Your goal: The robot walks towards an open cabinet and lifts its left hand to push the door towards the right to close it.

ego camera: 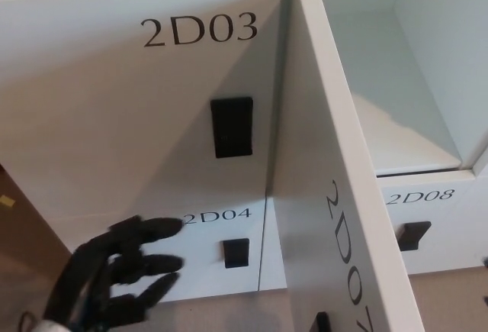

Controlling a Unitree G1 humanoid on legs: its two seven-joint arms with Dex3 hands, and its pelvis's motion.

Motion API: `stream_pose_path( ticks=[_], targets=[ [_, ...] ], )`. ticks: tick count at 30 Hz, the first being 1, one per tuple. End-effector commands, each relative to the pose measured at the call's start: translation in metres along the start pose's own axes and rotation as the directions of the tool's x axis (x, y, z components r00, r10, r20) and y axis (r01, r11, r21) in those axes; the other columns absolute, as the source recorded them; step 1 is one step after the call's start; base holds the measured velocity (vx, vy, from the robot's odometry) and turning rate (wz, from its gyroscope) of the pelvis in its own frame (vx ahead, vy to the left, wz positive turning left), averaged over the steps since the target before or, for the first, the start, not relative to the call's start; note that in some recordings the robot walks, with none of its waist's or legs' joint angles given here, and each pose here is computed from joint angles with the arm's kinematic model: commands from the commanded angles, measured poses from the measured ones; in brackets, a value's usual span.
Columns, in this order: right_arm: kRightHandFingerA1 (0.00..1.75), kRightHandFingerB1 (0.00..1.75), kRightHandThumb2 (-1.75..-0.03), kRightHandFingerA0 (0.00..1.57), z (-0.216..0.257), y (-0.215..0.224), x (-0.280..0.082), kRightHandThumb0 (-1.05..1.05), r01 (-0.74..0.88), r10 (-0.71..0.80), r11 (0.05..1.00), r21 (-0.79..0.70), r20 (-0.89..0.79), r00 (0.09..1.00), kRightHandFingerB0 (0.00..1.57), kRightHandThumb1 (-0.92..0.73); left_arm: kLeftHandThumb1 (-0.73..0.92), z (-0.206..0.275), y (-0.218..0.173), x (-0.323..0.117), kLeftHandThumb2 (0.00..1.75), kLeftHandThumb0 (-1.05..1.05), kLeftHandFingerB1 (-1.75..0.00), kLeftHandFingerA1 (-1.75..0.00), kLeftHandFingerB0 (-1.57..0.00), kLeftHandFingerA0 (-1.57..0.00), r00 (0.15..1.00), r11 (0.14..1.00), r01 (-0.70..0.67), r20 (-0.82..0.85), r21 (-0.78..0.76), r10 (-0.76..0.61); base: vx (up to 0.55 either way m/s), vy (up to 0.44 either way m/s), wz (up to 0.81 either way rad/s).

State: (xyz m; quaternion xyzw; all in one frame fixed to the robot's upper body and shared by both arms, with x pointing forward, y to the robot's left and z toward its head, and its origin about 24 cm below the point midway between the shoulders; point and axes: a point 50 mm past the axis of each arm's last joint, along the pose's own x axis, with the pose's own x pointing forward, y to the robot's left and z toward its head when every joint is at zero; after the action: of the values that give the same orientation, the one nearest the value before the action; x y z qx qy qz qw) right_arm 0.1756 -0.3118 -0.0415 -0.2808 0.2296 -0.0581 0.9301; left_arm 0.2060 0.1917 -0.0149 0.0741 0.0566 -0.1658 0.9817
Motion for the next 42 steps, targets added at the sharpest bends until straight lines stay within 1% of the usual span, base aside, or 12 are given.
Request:
stream_pose_path(
  ticks=[1,4,11,12,14,15,25,32,33,34,38,42],
  targets=[
    [0.48,0.4,-0.61,0.82,-0.012,-0.102,-0.096,-0.37,0.214,-0.241,0.941,-0.263,-0.074,0.968,0.56,-0.69,0.64,0.086,-0.095,0.017,0.6,-0.54,-0.39,-0.43,-0.58,-0.68,0.663,0.611,0.715,-0.052,0.341,-0.747,0.0,0.0,0.0],
    [0.54,0.41,-0.62,0.87,-0.012,-0.11,-0.113,-0.39,0.127,-0.205,0.877,-0.464,-0.121,0.971,0.6,-0.7,0.66,0.106,-0.114,0.03,0.61,-0.56,-0.39,-0.43,-0.59,-0.69,0.566,0.486,0.765,-0.082,0.423,-0.82,0.0,0.0,0.0],
    [0.51,0.44,-0.62,0.83,-0.052,-0.107,-0.136,-0.43,-0.11,-0.075,0.871,-0.479,-0.352,0.933,0.66,-0.72,0.68,0.128,-0.148,0.048,0.62,-0.56,-0.39,-0.45,-0.6,-0.68,0.435,0.309,0.809,-0.154,0.501,-0.887,0.0,0.0,0.0],
    [0.66,0.56,-0.95,0.72,-0.075,-0.102,-0.139,-0.38,-0.154,-0.055,0.884,-0.441,-0.426,0.903,0.49,-0.58,0.67,0.132,-0.159,0.051,0.61,-0.54,-0.39,-0.45,-0.59,-0.66,0.401,0.268,0.822,-0.178,0.503,-0.898,0.0,0.0,0.0],
    [0.66,0.56,-0.95,0.72,-0.097,-0.097,-0.144,-0.38,-0.199,-0.033,0.896,-0.397,-0.505,0.862,0.49,-0.58,0.67,0.136,-0.172,0.053,0.61,-0.54,-0.39,-0.45,-0.59,-0.66,0.367,0.222,0.834,-0.208,0.504,-0.907,0.0,0.0,0.0],
    [0.48,0.43,-0.62,0.82,-0.106,-0.091,-0.148,-0.43,-0.221,-0.018,0.899,-0.377,-0.538,0.843,0.66,-0.72,0.69,0.139,-0.179,0.055,0.62,-0.57,-0.39,-0.46,-0.57,-0.64,0.342,0.189,0.841,-0.228,0.507,-0.912,0.0,0.0,0.0],
    [0.46,0.41,-0.62,0.78,-0.138,-0.042,-0.153,-0.42,-0.244,0.078,0.947,-0.21,-0.586,0.806,0.61,-0.7,0.7,0.152,-0.243,0.09,0.62,-0.63,-0.39,-0.45,-0.59,-0.67,0.2,0.032,0.903,-0.352,0.428,-0.914,0.0,0.0,0.0],
    [0.44,0.41,-0.61,0.73,-0.119,-0.016,-0.159,-0.39,-0.211,0.134,0.969,-0.13,-0.443,0.886,0.61,-0.7,0.71,0.203,-0.259,0.149,0.62,-0.69,-0.31,-0.46,-0.32,-0.39,0.484,0.291,0.798,-0.273,0.528,-0.832,0.0,0.0,0.0],
    [0.65,0.56,-0.93,0.65,-0.113,-0.008,-0.165,-0.36,-0.216,0.153,0.97,-0.113,-0.404,0.902,0.47,-0.55,0.45,0.216,-0.247,0.165,1.0,-0.35,-0.45,-0.48,0.0,0.0,0.598,0.403,0.73,-0.231,0.552,-0.768,0.0,0.0,0.0],
    [0.47,0.42,-0.62,0.73,-0.103,-0.003,-0.174,-0.41,-0.218,0.171,0.971,-0.1,-0.346,0.922,0.58,-0.66,0.66,0.229,-0.226,0.181,0.68,-0.58,-0.26,-0.22,-0.1,-0.06,0.702,0.506,0.649,-0.191,0.568,-0.686,0.0,0.0,0.0],
    [0.45,0.42,-0.62,0.73,-0.077,-0.005,-0.189,-0.41,-0.205,0.181,0.975,-0.079,-0.245,0.953,0.59,-0.72,0.65,0.245,-0.175,0.205,0.64,-0.55,-0.23,-0.22,-0.04,-0.02,0.852,0.677,0.487,-0.129,0.552,-0.508,0.0,0.0,0.0],
    [0.46,0.41,-0.61,0.77,-0.077,-0.022,-0.191,-0.39,-0.119,0.097,0.989,-0.088,-0.224,0.97,0.63,-0.7,0.48,0.264,-0.12,0.216,0.84,-0.75,-0.18,-0.41,-0.08,-0.04,0.947,0.794,0.303,-0.071,0.527,-0.314,0.0,0.0,0.0]
  ],
)
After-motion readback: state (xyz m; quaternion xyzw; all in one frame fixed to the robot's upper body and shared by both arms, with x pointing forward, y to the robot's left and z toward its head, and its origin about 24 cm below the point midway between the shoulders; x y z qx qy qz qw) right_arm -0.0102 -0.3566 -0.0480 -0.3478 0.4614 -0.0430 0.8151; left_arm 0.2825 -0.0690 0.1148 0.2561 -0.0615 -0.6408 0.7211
